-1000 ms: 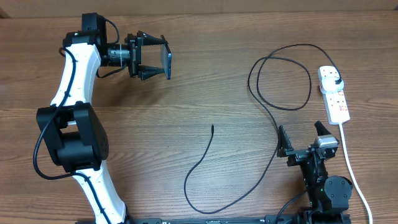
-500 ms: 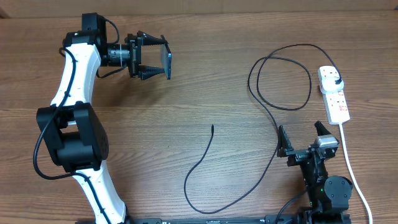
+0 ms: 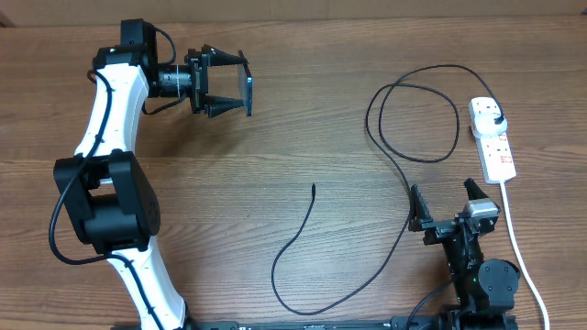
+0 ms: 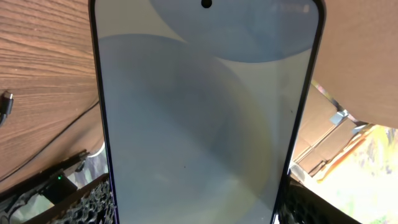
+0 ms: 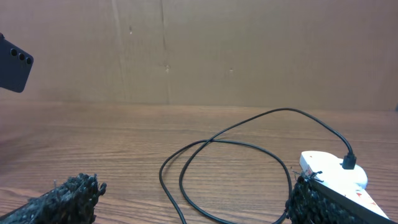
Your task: Plug charger to phone and switch on socket
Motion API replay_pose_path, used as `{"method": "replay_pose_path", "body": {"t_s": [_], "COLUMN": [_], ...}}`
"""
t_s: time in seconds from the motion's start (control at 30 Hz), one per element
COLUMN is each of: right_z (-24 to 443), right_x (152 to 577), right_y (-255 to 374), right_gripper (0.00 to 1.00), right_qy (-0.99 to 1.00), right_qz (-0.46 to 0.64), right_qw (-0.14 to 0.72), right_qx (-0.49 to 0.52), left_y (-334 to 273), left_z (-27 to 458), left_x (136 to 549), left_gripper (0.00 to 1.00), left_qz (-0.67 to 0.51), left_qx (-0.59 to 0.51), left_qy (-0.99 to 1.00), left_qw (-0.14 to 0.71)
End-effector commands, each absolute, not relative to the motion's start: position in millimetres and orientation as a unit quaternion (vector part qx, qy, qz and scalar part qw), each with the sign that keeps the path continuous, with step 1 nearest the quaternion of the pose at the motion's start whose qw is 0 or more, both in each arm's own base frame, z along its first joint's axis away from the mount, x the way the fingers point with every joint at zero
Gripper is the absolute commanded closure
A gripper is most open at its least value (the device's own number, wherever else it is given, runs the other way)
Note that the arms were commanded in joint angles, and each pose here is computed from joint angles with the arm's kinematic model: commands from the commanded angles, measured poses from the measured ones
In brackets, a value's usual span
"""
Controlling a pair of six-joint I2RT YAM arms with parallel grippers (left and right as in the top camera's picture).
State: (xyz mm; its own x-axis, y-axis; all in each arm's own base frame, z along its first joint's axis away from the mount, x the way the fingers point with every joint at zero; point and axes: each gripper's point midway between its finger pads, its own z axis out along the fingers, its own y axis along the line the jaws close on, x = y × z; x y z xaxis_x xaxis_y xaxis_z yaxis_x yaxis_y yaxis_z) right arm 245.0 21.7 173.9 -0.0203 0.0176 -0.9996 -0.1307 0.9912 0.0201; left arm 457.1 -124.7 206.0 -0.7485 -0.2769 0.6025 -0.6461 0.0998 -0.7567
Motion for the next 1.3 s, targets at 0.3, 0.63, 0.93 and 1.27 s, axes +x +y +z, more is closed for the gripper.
{"method": "replay_pose_path", "body": {"t_s": [0.3,0.63,0.93,1.27], "right_z": [172.3,172.3,172.3,172.3], "right_x": [245.0,245.0,245.0,245.0], "right_y": [22.6,22.6,22.6,22.6], "right_gripper": [0.0,0.0,0.0,0.0], "right_qy": [0.71,0.71,0.71,0.71], "right_qz": [0.054,0.054,0.054,0.054], "right_qw": [0.7,0.7,0.7,0.7], "right_qx": [-0.041,-0.041,-0.041,-0.041], "left_y": [-130.7,-130.7,-130.6,-130.7], "left_z": [235.1,235.2,235.1,235.4], "left_x": [455.6,455.6,455.7,455.6], "left_gripper": [0.96,0.96,0.96,0.96], "left_qz": [0.614,0.613,0.612,0.613], "left_qx": [0.318,0.323,0.324,0.324], "left_qy": [-0.699,-0.697,-0.697,-0.696], "left_qw": [0.181,0.186,0.186,0.187]}}
